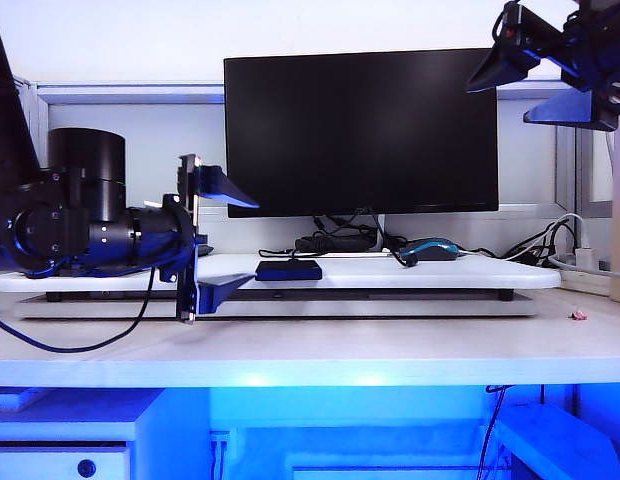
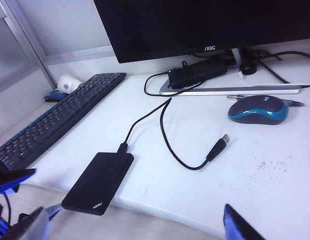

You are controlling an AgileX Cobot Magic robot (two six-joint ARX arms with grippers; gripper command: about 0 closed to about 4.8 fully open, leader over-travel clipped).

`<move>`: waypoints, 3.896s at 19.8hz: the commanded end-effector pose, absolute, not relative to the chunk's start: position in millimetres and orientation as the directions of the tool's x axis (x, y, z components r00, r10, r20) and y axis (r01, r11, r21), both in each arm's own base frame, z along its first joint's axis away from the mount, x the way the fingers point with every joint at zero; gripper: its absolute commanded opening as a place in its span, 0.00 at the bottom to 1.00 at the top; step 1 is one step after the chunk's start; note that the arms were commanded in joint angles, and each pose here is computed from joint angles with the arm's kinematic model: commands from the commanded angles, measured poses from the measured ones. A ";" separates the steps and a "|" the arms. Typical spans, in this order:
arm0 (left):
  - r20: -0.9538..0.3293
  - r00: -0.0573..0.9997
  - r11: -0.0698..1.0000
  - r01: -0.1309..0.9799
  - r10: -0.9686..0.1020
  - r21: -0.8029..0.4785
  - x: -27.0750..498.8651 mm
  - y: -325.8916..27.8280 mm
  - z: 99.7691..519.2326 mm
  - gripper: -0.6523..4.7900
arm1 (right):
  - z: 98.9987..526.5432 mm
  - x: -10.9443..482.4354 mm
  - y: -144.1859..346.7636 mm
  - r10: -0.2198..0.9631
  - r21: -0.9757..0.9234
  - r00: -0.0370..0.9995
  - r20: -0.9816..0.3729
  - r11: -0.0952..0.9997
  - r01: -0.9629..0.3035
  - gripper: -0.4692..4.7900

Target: Unplug the data cable of the portable hard drive.

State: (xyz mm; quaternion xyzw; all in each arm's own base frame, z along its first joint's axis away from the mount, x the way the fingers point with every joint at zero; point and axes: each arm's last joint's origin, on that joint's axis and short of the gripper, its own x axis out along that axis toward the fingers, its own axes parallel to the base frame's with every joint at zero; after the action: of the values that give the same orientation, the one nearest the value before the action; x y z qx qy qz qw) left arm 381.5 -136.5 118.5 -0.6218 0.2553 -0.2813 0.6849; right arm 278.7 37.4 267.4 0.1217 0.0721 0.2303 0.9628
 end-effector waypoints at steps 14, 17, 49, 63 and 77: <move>-0.073 0.676 0.136 0.040 -0.733 -0.990 396.3 -158.7 103.4 1.00 | 275.0 279.9 37.6 0.464 0.223 0.885 -0.050 0.869 -0.443 1.00; -0.064 0.665 0.132 0.053 -0.744 -0.990 403.9 -168.8 108.6 0.99 | 275.0 279.9 37.6 0.463 0.223 0.885 -0.050 0.869 -0.442 1.00; 0.175 0.350 -0.031 0.380 -0.920 -0.924 392.9 -192.6 148.4 0.11 | 279.8 315.1 47.7 0.680 0.340 0.732 -0.053 0.701 -0.627 0.91; 0.248 0.134 -0.152 0.494 -0.959 -0.856 373.1 -212.4 188.9 0.11 | 284.8 345.7 50.1 0.683 0.329 0.729 -0.038 0.697 -0.637 0.90; 0.258 0.034 -0.204 0.516 -0.966 -0.832 360.8 -224.5 199.2 0.11 | 288.5 364.1 51.9 0.693 0.326 0.721 -0.018 0.685 -0.651 0.78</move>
State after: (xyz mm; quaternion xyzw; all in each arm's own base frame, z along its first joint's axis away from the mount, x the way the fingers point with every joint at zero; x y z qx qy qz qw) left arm 362.9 -224.4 191.0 -0.4421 0.2801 -0.6296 0.5742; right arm 363.6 51.4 283.3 0.1524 0.0801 0.3650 0.9149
